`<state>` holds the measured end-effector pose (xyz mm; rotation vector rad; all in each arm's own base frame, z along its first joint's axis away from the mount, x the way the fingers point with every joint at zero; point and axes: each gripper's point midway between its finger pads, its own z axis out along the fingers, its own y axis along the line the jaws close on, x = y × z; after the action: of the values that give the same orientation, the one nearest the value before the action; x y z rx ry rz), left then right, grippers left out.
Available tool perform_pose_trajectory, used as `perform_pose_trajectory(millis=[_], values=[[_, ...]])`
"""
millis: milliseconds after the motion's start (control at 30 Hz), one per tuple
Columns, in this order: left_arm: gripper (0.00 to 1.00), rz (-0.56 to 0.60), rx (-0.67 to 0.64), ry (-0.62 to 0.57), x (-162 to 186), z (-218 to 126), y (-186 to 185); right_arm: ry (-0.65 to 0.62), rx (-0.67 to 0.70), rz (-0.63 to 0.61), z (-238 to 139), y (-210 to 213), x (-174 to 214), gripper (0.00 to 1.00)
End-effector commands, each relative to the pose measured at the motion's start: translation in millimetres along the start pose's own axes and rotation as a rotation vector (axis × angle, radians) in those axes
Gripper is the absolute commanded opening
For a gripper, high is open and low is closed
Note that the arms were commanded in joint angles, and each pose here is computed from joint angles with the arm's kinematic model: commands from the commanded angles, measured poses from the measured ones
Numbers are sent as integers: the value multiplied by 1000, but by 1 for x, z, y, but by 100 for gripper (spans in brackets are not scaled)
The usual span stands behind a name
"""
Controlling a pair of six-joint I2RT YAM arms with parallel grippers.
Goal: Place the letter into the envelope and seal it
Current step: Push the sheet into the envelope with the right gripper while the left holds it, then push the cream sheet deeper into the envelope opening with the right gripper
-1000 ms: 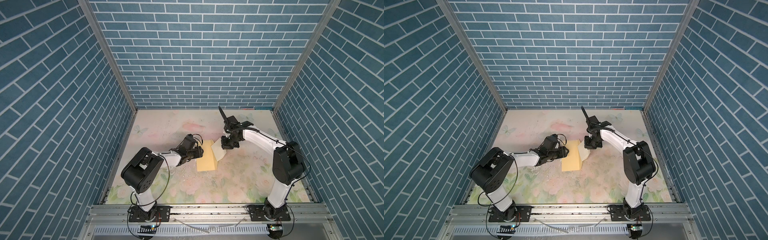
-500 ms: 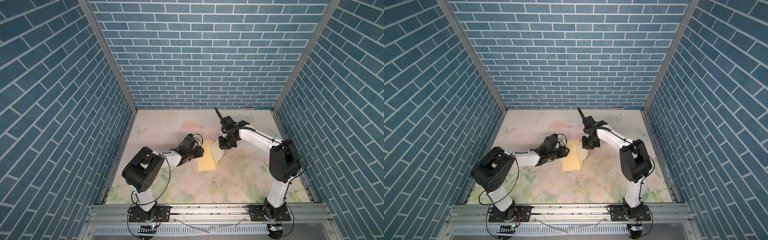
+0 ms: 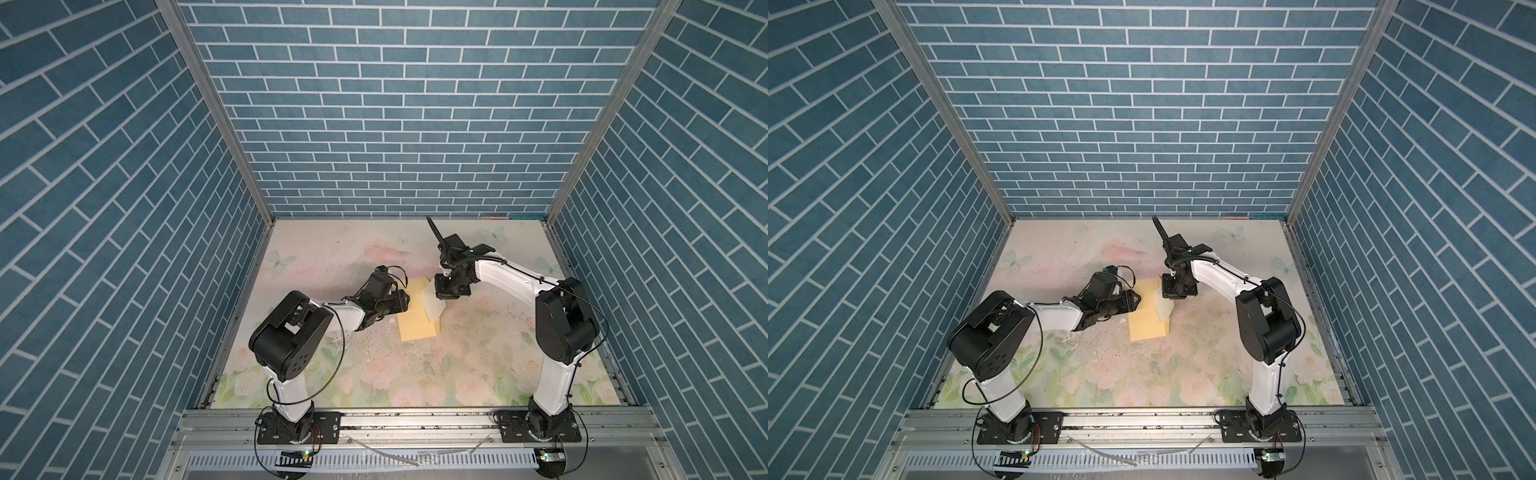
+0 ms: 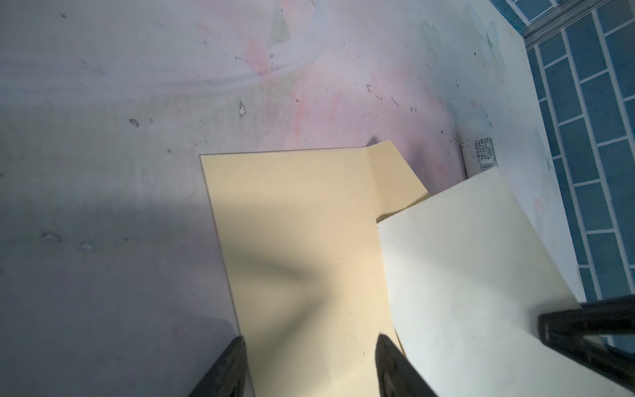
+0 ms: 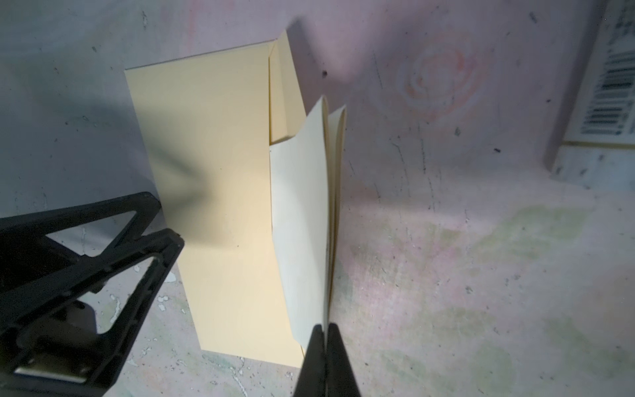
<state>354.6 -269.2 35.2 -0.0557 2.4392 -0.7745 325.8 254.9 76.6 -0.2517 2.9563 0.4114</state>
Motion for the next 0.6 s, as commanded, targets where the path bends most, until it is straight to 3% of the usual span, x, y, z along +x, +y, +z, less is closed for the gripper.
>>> perform_pose_trajectory(millis=[0, 300, 567], values=[[61, -15, -80, 93, 29, 8, 24, -34, 1, -36, 1, -1, 0, 0], [61, -18, -81, 101, 30, 11, 25, -63, -39, -93, 8, 2, 1, 0], [61, -18, -81, 103, 30, 12, 25, -46, -83, -35, 21, 5, 8, 0]])
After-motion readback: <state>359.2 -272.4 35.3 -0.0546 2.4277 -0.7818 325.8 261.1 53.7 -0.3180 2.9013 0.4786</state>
